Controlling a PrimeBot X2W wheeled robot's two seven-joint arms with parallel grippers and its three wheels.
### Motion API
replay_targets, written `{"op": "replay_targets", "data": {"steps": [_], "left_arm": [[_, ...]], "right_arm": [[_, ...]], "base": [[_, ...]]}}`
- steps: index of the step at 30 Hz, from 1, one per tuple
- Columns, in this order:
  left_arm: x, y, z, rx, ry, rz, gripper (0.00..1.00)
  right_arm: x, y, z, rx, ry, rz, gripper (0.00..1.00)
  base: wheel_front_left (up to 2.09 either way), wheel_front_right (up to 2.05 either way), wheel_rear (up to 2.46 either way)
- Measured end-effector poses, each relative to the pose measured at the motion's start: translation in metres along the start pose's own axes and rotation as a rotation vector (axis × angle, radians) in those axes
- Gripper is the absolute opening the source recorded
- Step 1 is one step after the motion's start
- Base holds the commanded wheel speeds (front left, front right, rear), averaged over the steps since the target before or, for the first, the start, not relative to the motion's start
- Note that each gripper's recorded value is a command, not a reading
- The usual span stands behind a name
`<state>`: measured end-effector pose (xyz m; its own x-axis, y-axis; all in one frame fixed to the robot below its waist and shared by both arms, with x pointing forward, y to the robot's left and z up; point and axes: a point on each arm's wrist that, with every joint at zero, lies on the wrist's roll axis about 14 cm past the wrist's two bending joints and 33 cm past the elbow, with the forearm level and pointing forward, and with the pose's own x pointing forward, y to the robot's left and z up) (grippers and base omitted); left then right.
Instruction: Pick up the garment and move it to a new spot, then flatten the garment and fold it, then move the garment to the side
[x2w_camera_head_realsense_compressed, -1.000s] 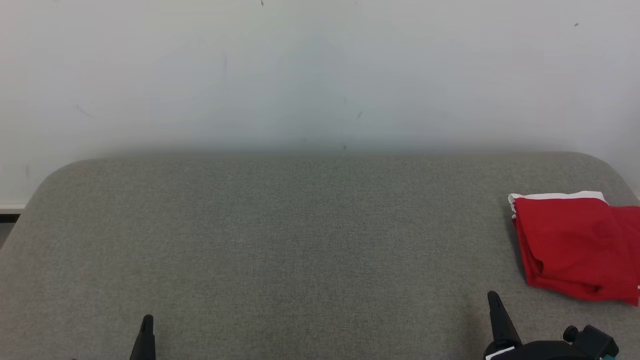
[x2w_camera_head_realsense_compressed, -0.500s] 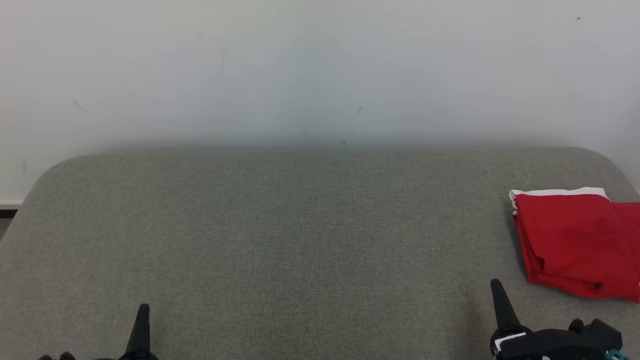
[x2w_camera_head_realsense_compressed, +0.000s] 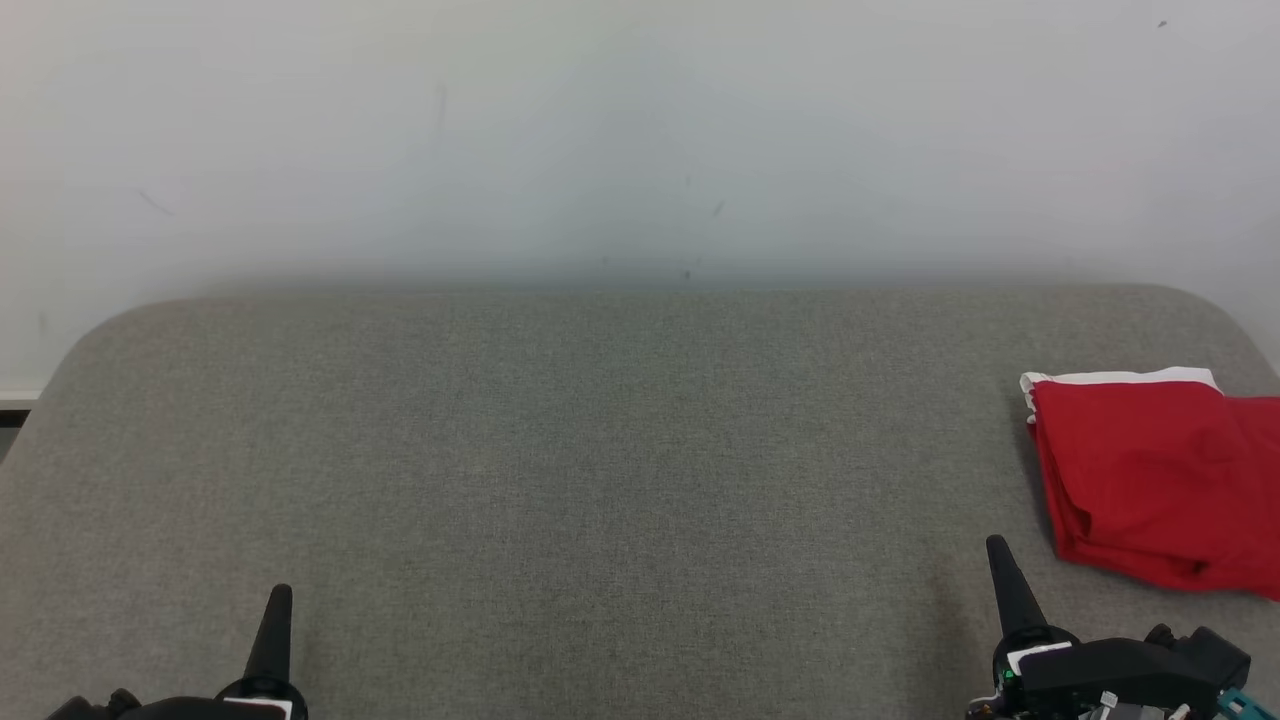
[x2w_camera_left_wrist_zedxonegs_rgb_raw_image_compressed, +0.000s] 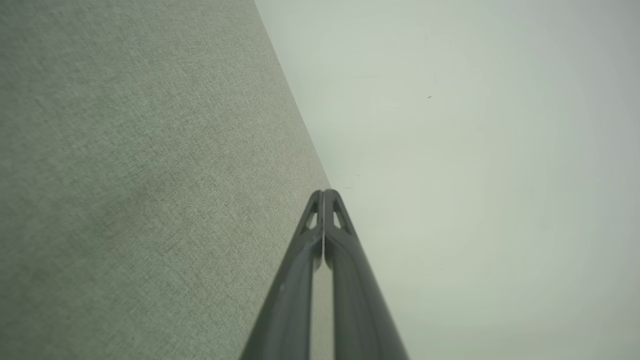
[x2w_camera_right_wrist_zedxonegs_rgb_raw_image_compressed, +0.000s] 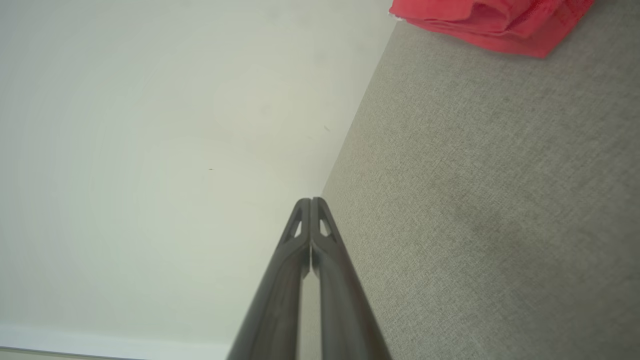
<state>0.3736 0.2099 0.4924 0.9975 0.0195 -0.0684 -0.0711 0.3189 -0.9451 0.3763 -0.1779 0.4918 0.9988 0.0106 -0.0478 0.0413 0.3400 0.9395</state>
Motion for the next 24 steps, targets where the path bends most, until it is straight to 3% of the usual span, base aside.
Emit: {"op": "replay_targets", "data": {"steps": [24], "left_arm": [[0.012,-0.006,0.004,-0.177,0.012,-0.025,0.0]], "right_arm": [[0.009,0.005,0.007,0.191,-0.015,0.014,0.0]], "base": [[0.0,0.0,0.0]]}}
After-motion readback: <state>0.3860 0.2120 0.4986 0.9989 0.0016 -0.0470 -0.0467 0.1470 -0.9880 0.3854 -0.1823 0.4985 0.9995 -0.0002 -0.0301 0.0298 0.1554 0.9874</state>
